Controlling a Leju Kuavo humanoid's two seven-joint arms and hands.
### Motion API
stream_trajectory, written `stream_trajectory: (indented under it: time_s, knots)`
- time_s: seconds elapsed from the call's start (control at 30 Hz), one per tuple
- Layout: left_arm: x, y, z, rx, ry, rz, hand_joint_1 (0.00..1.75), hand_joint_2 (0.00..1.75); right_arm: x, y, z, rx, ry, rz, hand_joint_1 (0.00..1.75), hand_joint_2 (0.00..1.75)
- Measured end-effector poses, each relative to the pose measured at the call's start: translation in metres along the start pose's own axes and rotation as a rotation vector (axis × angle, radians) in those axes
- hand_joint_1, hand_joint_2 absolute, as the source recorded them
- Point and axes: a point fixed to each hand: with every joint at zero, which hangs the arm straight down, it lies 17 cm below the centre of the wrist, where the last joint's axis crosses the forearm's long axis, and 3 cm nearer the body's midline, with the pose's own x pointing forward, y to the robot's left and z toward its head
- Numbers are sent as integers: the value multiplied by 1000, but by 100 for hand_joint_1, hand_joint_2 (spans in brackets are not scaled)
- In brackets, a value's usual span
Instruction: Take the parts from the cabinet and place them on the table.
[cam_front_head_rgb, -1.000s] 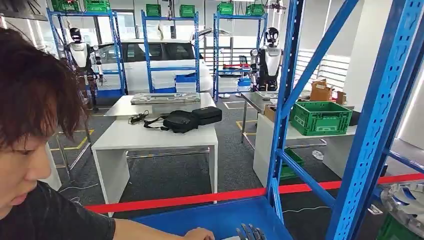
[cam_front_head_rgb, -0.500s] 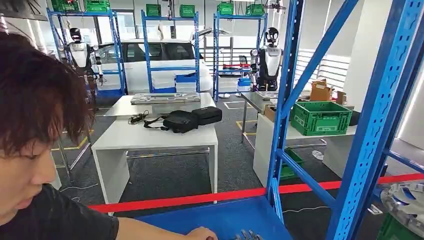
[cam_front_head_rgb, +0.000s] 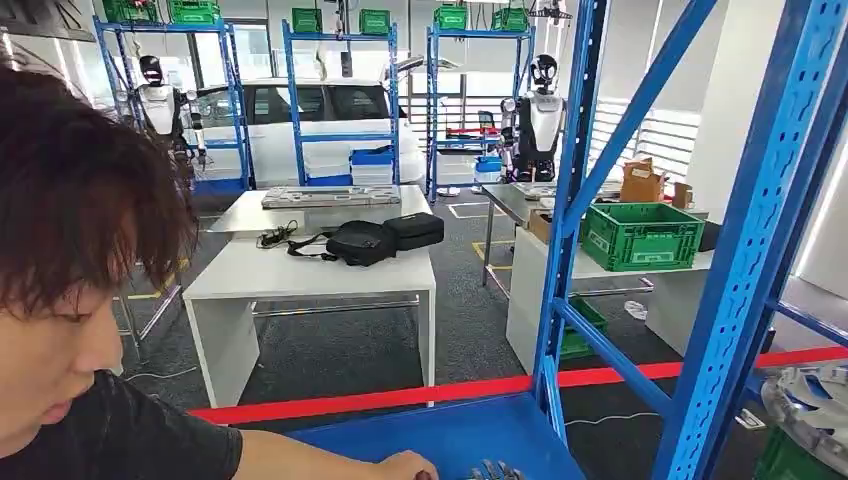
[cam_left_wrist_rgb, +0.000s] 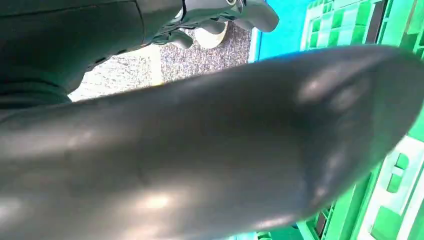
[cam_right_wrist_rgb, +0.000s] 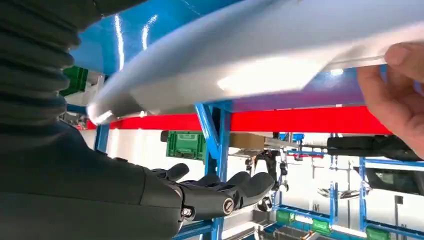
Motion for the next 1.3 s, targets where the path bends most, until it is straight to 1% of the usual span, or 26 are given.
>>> stream_trajectory:
  time_s: [1.3]
  knots:
    - [1,0,0,0,-4,0,0,0,1,0,0,-1,-5,-6,0,175]
